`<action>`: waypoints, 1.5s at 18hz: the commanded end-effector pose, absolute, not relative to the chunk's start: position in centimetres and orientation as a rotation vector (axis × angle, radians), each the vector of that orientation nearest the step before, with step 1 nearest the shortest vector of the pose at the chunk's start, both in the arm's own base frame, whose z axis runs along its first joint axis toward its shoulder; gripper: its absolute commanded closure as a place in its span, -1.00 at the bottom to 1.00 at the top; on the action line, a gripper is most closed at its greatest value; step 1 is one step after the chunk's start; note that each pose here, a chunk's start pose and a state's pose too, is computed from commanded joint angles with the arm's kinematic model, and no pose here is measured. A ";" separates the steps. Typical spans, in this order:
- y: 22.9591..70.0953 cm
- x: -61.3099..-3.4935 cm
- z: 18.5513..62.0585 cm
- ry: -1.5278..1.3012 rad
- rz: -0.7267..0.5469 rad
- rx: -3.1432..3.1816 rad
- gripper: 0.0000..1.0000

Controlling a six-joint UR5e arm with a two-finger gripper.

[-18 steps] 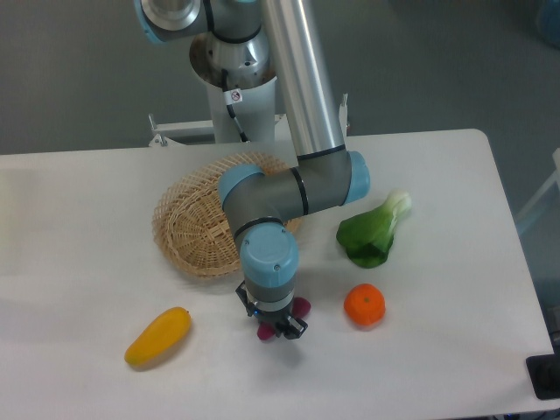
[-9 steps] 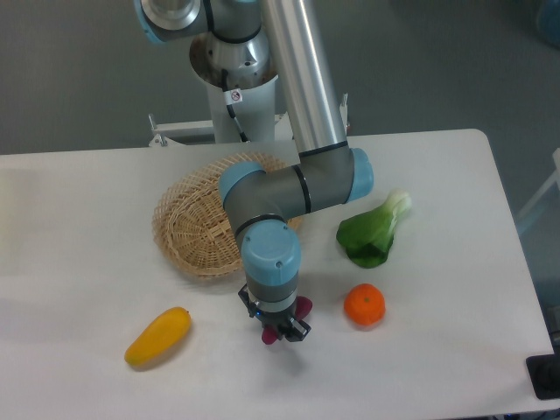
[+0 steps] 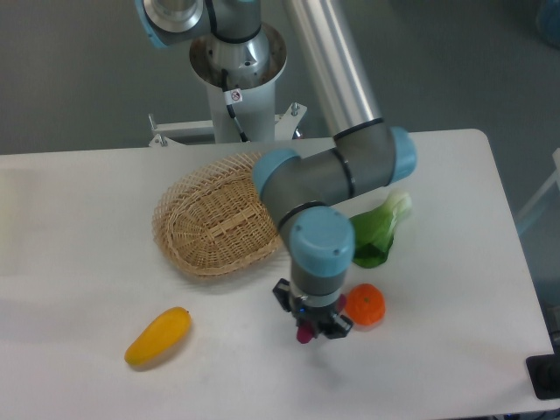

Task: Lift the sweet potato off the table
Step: 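Lift the held sweet potato up and carry it past the orange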

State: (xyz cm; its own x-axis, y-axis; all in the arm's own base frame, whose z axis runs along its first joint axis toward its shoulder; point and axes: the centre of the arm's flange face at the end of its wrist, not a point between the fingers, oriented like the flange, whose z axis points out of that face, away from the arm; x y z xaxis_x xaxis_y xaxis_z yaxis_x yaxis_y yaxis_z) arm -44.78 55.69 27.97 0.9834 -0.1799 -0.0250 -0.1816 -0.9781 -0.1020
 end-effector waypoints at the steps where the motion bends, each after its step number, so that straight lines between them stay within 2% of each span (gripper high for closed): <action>1: 55.1 -45.6 28.4 0.270 0.035 -3.021 0.90; 5: 52.8 -47.9 29.4 0.327 0.058 -3.012 0.90; 12: 46.2 -52.6 31.8 0.463 0.037 -3.023 0.90; 27: 43.4 -57.2 33.6 0.576 0.138 -3.011 0.85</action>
State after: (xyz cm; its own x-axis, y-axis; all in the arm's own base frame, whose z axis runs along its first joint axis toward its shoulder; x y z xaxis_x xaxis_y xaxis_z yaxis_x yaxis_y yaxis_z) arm -57.21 43.38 33.56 0.9255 -0.3648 -0.1016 -0.3713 -0.9269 -0.0541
